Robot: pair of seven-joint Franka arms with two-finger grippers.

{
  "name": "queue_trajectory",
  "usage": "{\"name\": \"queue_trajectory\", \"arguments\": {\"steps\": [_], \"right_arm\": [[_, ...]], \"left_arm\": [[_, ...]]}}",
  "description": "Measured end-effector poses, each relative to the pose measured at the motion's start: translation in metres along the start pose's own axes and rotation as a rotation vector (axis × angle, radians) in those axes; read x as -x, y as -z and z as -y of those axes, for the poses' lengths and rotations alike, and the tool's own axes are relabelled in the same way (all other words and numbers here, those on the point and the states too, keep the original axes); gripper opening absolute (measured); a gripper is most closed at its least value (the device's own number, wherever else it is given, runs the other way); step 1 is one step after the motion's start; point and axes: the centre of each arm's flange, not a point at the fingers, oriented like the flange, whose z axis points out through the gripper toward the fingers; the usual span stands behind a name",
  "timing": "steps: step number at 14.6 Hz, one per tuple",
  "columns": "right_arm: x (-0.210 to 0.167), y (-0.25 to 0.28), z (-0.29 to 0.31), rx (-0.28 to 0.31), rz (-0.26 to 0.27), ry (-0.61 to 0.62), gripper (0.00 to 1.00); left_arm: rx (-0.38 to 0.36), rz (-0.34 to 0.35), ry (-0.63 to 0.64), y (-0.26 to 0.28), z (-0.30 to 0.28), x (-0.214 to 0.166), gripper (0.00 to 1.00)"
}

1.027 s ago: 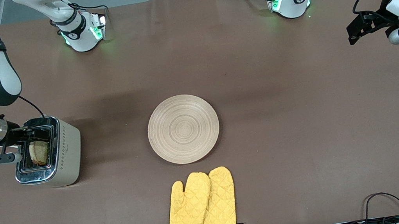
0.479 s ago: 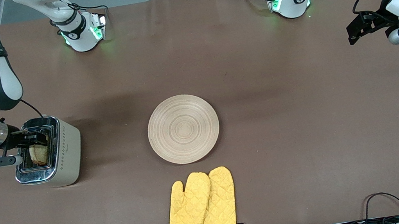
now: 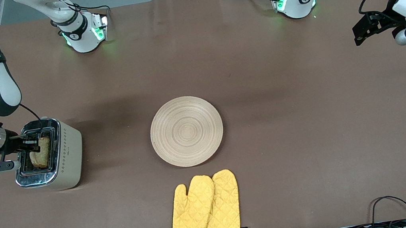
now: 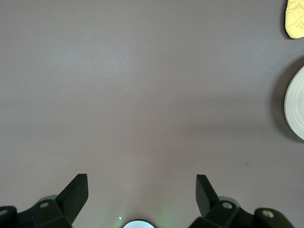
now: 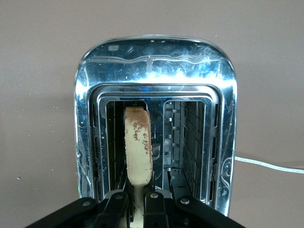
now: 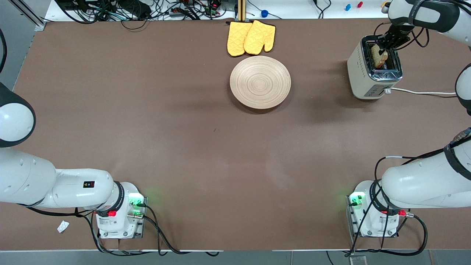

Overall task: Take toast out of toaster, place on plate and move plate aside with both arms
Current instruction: 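Reach the right gripper down into the toaster slot and grasp the toast, then lift the toast out of the toaster with the right gripper toward the plate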

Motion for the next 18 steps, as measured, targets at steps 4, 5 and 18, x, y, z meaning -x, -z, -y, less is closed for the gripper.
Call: {"name": "queue_trajectory", "arguments": {"steps": [4,5,18], "right_arm": [[-0.001,0.006,0.000,-0.002,0.017,0.001,0.07],[-0.002,0.013,0.002,-0.004,0.026,0.003,0.07],[0.006,0.174,0.187,0.022,0.102,0.009,0.07]], "left_arm": [[0.000,0.000,0.001,0.000,0.001,0.000,1.00],[0.000,0.000,0.001,0.000,0.001,0.000,1.00],[0.000,0.001,0.004,0.000,0.002,-0.001,1.00]]}}
